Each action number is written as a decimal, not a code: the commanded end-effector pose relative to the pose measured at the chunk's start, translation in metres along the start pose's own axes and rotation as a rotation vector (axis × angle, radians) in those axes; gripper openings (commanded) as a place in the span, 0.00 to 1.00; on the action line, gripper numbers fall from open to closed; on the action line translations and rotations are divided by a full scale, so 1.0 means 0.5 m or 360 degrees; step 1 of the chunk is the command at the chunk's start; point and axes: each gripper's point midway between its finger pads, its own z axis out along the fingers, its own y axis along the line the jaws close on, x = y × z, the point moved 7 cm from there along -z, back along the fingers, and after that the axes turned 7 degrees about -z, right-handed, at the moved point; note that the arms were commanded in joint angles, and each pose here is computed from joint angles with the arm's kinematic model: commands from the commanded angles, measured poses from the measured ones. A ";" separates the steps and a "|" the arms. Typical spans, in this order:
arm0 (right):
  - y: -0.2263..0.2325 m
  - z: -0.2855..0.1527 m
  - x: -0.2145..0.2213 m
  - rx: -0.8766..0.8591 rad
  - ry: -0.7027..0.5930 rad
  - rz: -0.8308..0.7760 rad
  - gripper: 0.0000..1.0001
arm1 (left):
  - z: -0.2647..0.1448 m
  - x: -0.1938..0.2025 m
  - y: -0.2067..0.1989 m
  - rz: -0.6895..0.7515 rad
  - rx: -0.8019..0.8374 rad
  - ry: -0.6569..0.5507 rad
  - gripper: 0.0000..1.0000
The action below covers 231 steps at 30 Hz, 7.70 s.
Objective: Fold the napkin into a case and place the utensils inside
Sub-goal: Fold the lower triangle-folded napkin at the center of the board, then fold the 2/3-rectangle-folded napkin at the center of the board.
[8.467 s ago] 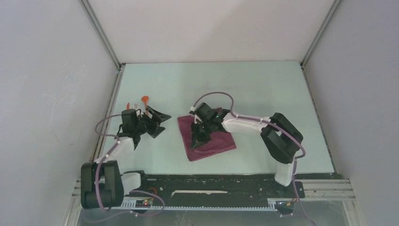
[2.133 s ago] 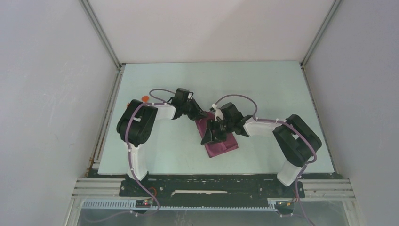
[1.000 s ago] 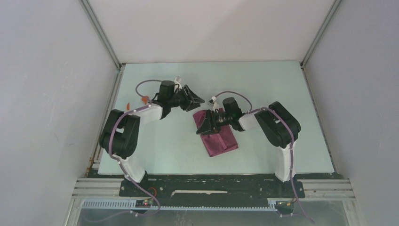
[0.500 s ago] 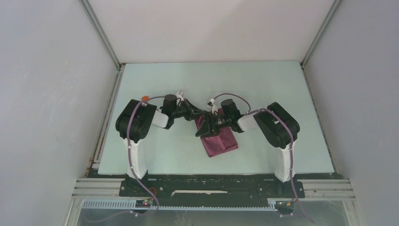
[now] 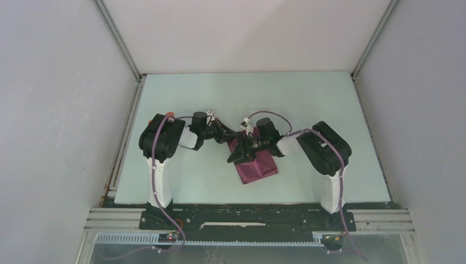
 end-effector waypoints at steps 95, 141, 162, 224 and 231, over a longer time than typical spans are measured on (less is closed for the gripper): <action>-0.009 -0.288 0.138 0.0545 -0.0261 0.0611 0.09 | 0.013 0.511 -0.109 0.1925 -0.0706 -0.0005 0.75; -0.091 -0.283 0.007 0.0339 -0.0480 0.0630 0.94 | -0.021 0.480 -0.108 0.2075 -0.0932 -0.0284 0.01; -0.142 -0.253 -0.052 0.0257 -0.0531 0.0707 0.79 | -0.049 0.479 -0.121 0.2050 -0.0892 -0.0312 0.00; -0.061 -0.168 -0.113 0.1253 -0.0630 0.0341 0.00 | -0.088 0.233 0.033 0.0346 -0.0265 -0.0172 0.39; -0.020 -0.121 -0.118 0.1705 -0.0627 0.0283 0.00 | -0.077 0.224 0.074 0.0257 -0.0248 -0.0145 0.29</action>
